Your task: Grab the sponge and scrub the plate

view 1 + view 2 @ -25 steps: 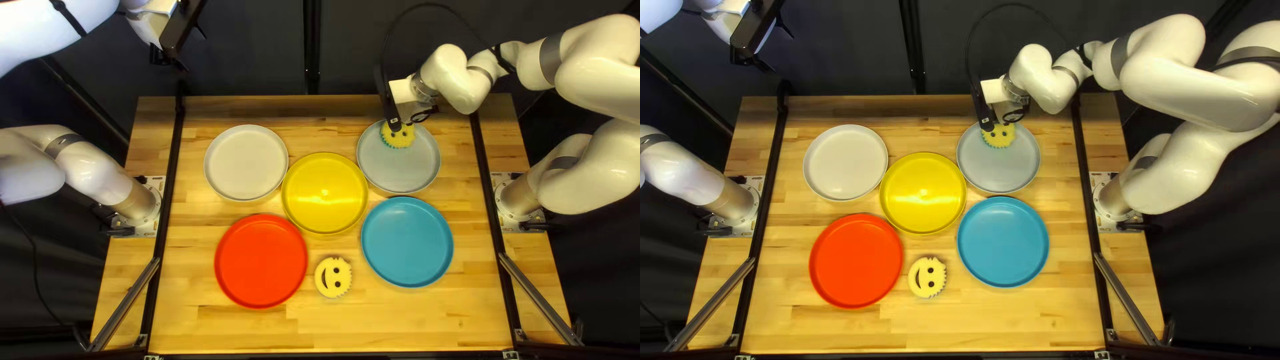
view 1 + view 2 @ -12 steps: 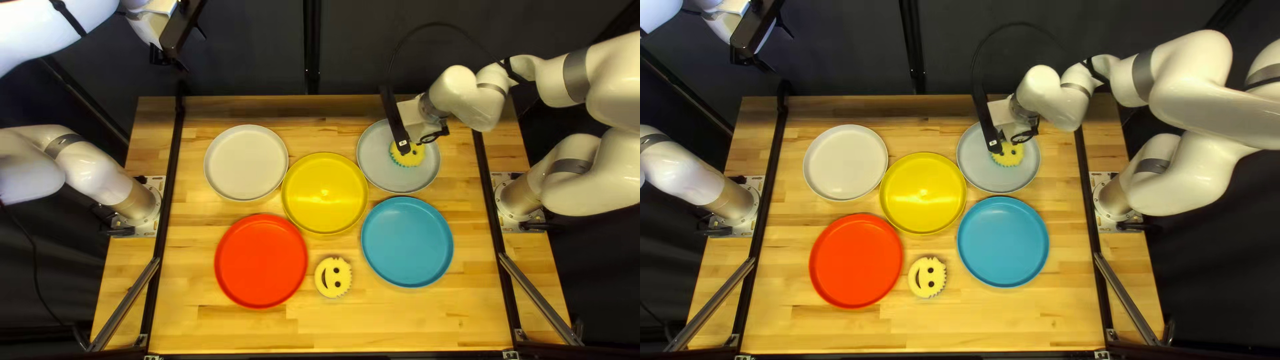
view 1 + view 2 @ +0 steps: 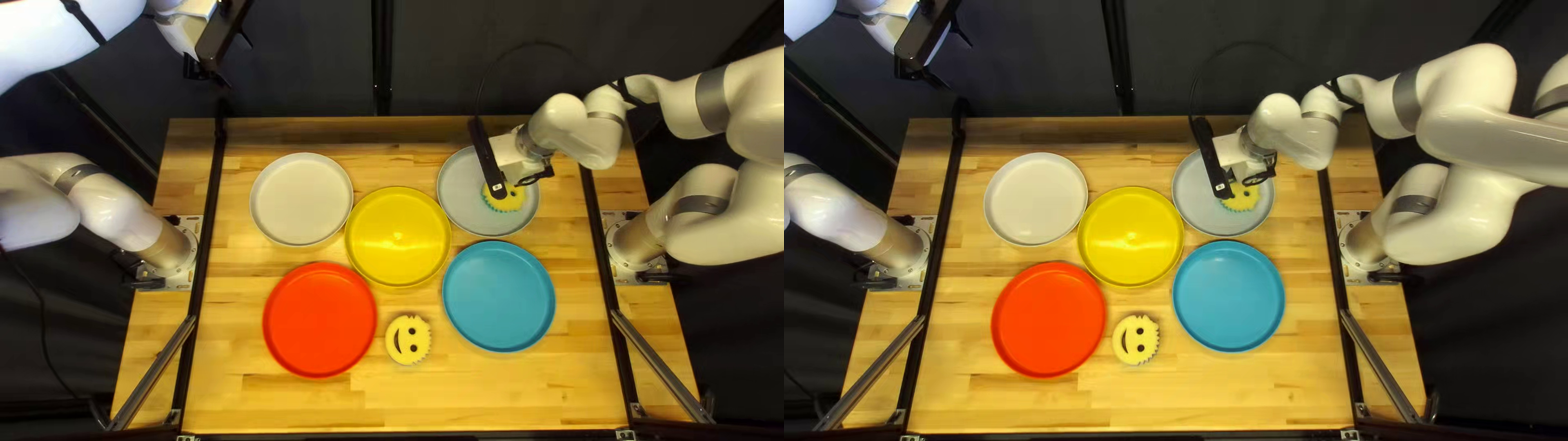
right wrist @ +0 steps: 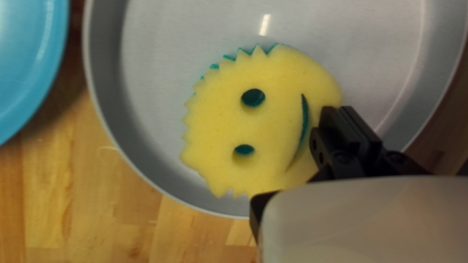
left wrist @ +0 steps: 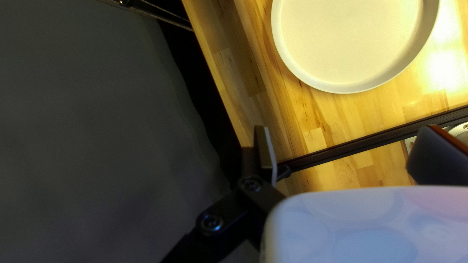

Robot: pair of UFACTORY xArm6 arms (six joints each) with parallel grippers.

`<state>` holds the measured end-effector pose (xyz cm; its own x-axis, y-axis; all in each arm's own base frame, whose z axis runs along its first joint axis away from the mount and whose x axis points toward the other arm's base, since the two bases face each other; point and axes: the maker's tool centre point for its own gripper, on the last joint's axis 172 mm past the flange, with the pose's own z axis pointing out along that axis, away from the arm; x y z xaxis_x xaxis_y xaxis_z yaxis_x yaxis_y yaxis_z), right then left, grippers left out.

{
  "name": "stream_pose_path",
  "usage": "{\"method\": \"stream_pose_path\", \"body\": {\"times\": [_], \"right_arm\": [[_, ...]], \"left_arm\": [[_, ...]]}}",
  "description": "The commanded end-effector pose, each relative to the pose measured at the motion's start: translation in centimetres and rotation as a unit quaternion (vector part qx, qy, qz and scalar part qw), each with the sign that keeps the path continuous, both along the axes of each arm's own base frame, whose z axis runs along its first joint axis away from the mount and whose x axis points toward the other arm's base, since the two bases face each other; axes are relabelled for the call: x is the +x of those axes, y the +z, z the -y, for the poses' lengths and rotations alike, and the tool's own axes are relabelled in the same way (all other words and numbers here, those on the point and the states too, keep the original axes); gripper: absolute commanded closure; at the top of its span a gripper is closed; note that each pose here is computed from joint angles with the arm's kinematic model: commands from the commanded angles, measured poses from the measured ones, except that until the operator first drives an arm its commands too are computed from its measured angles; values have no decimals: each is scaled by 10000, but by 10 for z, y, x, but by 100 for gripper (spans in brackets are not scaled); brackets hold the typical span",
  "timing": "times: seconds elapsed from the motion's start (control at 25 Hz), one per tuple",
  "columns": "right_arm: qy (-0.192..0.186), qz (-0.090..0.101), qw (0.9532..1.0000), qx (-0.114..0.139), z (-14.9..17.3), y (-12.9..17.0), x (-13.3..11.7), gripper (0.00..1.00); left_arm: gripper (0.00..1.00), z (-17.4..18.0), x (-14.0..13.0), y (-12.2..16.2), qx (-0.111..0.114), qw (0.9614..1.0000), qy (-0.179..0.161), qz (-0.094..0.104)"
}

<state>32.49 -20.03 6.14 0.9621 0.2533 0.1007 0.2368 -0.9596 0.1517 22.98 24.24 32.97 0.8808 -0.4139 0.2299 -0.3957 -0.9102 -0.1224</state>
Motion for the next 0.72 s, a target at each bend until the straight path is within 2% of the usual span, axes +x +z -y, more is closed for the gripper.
{"method": "stream_pose_path", "body": {"times": [0.04, 0.32, 0.72], "right_arm": [[-234, -82, 9994, 224, 13, 0, 14, 100], [-539, -285, 9974, 389, 7, -2, 28, 100], [-626, -411, 9966, 343, -33, 0, 36, 100]], "left_arm": [[0, 0, 0, 0, 0, 10000, 0, 0], [0, 0, 0, 0, 0, 10000, 0, 0], [0, 0, 0, 0, 0, 10000, 0, 0]]}}
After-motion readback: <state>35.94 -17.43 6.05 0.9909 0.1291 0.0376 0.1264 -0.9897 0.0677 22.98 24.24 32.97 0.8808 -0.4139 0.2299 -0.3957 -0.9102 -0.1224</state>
